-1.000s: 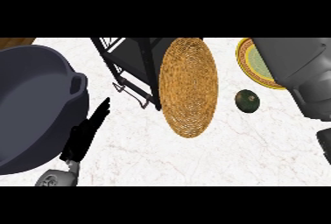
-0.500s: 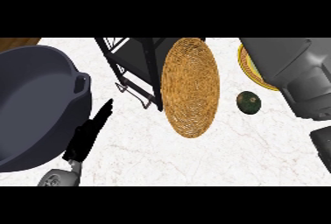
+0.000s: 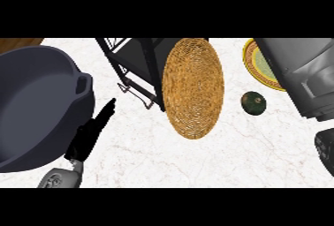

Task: Pick the cupcake from the placemat and place it in the tiered shelf

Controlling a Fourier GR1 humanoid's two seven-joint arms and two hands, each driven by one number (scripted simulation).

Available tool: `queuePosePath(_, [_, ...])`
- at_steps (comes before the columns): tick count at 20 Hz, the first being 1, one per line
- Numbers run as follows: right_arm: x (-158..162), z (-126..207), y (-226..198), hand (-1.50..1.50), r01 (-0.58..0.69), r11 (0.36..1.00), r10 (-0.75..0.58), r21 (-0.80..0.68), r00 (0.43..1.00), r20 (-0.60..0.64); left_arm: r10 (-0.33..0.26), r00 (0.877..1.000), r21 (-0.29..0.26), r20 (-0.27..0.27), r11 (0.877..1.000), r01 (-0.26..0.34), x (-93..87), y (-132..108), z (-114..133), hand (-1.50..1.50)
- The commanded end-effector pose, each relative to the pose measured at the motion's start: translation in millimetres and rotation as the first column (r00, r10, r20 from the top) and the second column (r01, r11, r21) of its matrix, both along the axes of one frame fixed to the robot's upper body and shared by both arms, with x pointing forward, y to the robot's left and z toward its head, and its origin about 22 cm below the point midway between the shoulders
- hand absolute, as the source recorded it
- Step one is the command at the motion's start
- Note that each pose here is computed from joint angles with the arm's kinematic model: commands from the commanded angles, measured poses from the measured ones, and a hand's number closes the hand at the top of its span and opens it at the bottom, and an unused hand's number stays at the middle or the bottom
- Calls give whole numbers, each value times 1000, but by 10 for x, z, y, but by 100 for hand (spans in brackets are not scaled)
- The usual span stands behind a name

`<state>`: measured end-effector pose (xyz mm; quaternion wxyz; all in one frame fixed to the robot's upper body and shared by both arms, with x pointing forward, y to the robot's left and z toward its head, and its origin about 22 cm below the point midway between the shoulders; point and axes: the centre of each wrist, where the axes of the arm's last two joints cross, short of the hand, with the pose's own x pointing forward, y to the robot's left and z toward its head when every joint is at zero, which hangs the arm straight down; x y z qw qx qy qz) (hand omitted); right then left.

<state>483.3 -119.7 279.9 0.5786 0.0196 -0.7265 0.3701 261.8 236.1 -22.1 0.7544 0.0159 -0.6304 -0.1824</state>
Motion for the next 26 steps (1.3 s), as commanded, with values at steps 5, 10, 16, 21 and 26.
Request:
queuePosePath(5, [-48, -457, 360, -150, 131, 916, -84, 379, 987, -136, 6, 1000, 2, -2, 1000, -6, 22, 71, 23, 0])
queuePosePath(10, [29, -123, -137, -150, 301, 824, -283, 480, 953, -113, 18, 1000, -11, -11, 1000, -18, -42, -14, -19, 0])
queuePosePath(16, [43, -87, -1064, -150, 482, 750, -468, 454, 871, -152, 33, 999, -9, -15, 999, -33, -84, 88, -19, 0])
queuePosePath(21, [-34, -83, -1620, -150, 458, 769, -458, 446, 881, -117, 31, 999, -2, 18, 1000, -31, 24, 63, 125, 0])
queuePosePath(26, [-154, -106, -2102, -150, 425, 797, -436, 429, 896, -78, 36, 999, -4, 4, 999, -36, -54, 55, 25, 0])
